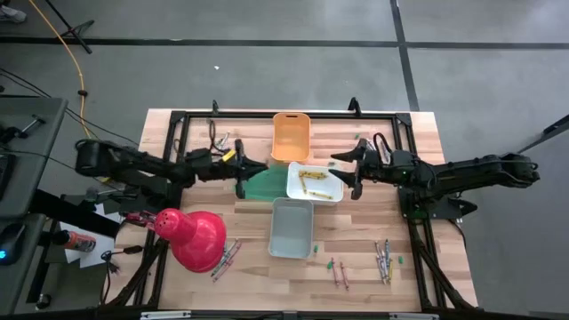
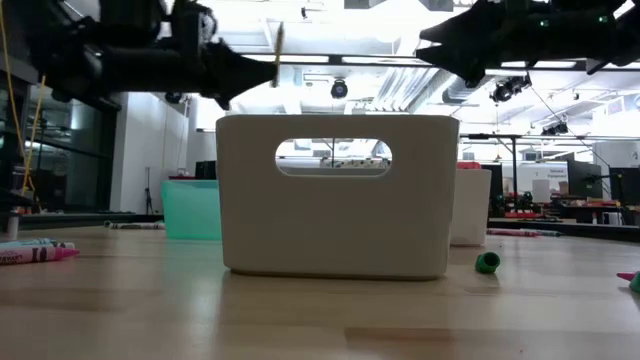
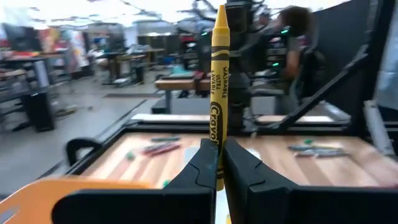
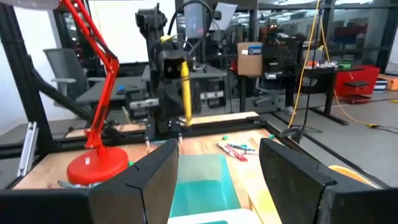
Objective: Sort crayons
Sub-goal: Put the yellow crayon into the white bin
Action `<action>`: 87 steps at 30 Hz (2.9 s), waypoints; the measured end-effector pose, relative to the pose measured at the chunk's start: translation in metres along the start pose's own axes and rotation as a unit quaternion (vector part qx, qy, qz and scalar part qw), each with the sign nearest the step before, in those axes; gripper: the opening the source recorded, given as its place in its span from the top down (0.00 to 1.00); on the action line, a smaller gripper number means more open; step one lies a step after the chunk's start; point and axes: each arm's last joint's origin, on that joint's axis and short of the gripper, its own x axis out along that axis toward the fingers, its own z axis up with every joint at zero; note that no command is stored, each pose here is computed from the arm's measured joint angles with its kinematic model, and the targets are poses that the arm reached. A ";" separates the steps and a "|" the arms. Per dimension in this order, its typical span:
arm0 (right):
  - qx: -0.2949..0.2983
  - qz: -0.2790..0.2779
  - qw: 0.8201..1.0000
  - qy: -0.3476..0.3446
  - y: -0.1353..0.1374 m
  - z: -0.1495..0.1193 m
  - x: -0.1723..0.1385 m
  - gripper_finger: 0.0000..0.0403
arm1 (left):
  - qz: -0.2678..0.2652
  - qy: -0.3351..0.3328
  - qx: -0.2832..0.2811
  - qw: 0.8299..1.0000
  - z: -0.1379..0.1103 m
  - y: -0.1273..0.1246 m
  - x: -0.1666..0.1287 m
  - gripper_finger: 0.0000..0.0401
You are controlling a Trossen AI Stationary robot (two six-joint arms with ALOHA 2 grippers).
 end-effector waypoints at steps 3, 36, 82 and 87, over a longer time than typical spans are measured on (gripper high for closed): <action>-0.002 0.000 1.000 -0.009 0.000 0.000 0.002 0.45 | -0.040 0.005 0.004 0.999 -0.004 -0.005 0.021 1.00; -0.013 -0.050 0.999 -0.001 -0.002 -0.004 0.005 0.45 | -0.027 0.221 0.054 0.974 -0.052 -0.002 0.126 0.89; 0.159 -0.140 0.959 0.189 -0.005 -0.010 0.007 0.45 | 0.107 0.008 0.004 0.994 0.071 0.004 -0.042 0.54; 0.243 -0.154 0.885 0.366 0.007 0.015 -0.002 0.45 | 0.107 0.009 0.020 0.994 0.070 0.004 -0.041 0.54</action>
